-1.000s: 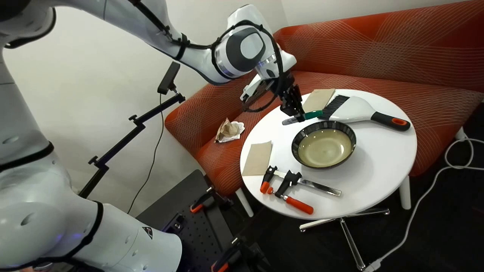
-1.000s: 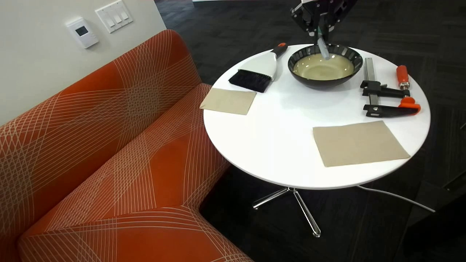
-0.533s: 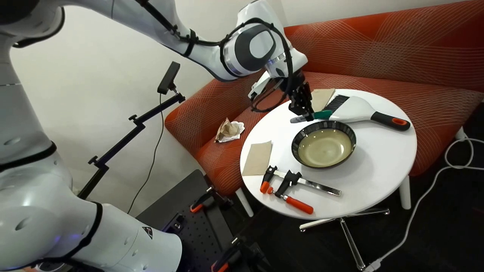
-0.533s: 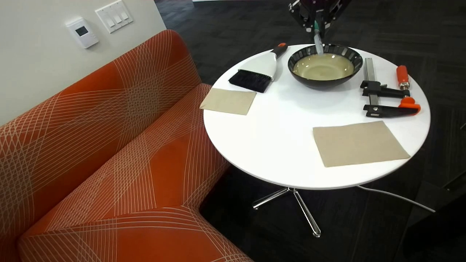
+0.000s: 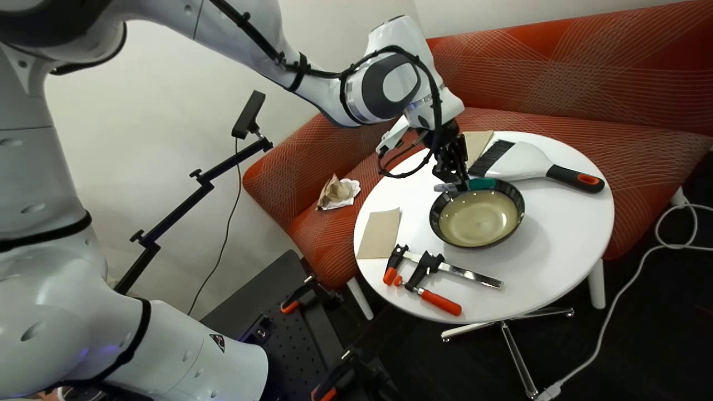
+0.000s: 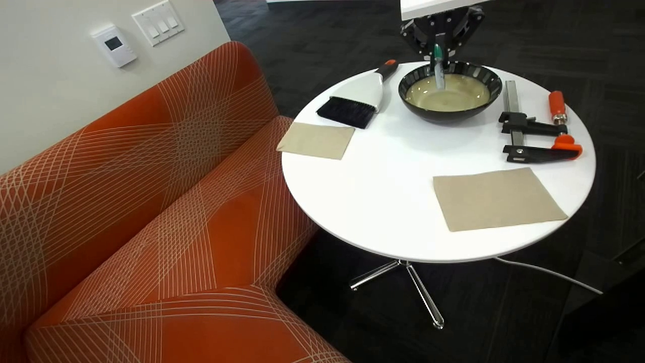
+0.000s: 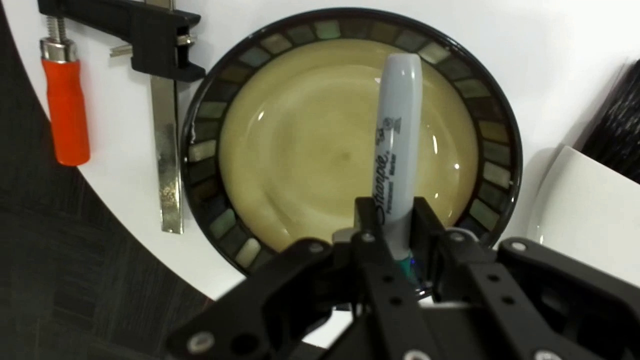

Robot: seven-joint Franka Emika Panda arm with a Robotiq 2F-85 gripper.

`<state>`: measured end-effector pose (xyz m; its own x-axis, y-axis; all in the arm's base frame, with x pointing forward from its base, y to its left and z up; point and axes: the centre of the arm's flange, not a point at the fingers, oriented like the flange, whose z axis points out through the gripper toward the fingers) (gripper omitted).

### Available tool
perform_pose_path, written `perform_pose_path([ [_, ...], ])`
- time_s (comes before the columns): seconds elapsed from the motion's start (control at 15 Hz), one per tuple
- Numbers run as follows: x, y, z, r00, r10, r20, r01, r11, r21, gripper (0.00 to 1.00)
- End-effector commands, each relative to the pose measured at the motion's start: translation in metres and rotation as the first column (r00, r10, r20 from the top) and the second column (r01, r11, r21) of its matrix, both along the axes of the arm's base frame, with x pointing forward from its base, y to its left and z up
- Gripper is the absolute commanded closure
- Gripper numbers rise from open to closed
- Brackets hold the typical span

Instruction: Pick up the pen from the table and put it in the bowl.

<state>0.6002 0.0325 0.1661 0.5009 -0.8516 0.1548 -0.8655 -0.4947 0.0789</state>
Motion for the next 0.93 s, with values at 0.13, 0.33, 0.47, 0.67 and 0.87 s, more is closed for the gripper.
perform_pose_path([
  [0.13, 0.0120, 0.0008, -0.0080, 0.999, -0.038, -0.011, 0.038, 0.999, 0.001, 0.40],
  [0.33, 0.0117, 0.0016, -0.0073, 0.999, -0.035, -0.003, 0.035, 0.999, 0.003, 0.16],
  [0.47, 0.0102, 0.0027, -0.0049, 1.000, -0.031, 0.007, 0.031, 0.999, 0.007, 0.03],
  [0.67, 0.0089, 0.0039, -0.0031, 1.000, -0.025, 0.013, 0.025, 1.000, 0.016, 0.00],
  [0.87, 0.0074, 0.0030, -0.0100, 1.000, -0.009, 0.002, 0.009, 1.000, -0.002, 0.00],
])
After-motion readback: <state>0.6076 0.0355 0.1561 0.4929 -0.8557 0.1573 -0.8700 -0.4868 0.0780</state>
